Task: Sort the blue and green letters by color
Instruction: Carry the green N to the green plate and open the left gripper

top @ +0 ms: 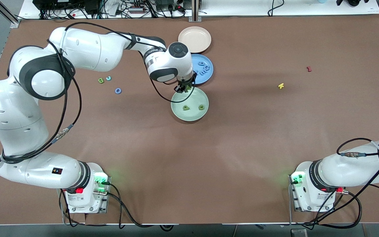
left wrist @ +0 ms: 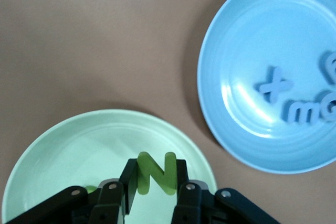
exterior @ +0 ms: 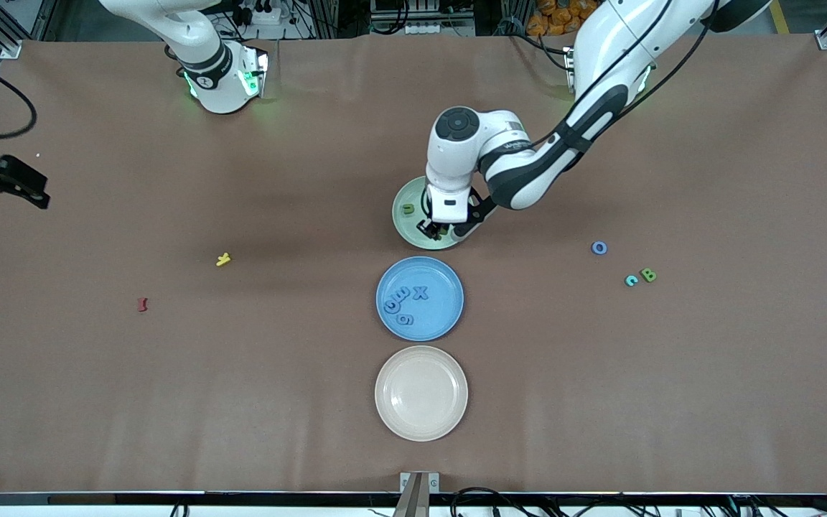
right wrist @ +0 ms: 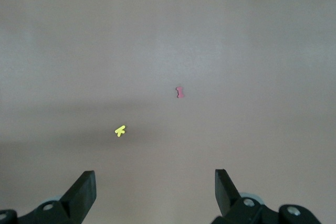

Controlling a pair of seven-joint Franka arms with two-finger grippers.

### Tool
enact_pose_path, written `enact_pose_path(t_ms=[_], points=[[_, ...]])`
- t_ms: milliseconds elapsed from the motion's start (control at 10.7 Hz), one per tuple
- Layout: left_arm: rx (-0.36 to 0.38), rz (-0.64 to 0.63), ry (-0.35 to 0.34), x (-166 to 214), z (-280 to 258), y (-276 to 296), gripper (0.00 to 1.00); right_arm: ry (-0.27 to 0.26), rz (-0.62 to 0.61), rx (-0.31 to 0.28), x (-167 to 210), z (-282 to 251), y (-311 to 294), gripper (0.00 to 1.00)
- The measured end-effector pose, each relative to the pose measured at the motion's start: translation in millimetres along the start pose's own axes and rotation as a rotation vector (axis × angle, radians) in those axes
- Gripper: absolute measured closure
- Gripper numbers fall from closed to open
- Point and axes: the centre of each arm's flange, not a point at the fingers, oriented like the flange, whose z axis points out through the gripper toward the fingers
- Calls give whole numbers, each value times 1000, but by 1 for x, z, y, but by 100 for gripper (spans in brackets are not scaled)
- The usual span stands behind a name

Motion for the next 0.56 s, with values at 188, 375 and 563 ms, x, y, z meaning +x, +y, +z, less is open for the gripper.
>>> enact_pose_path(t_ms=[188,375,563], points=[[55,23,16,-20,5,-8,67,10,21,42,4,5,-2,0],[93,58,26,-46,7,-15,51,14,29,53,4,3,0,0],[113,64,39,-50,9,-18,24,14,27,58,4,3,-1,0]])
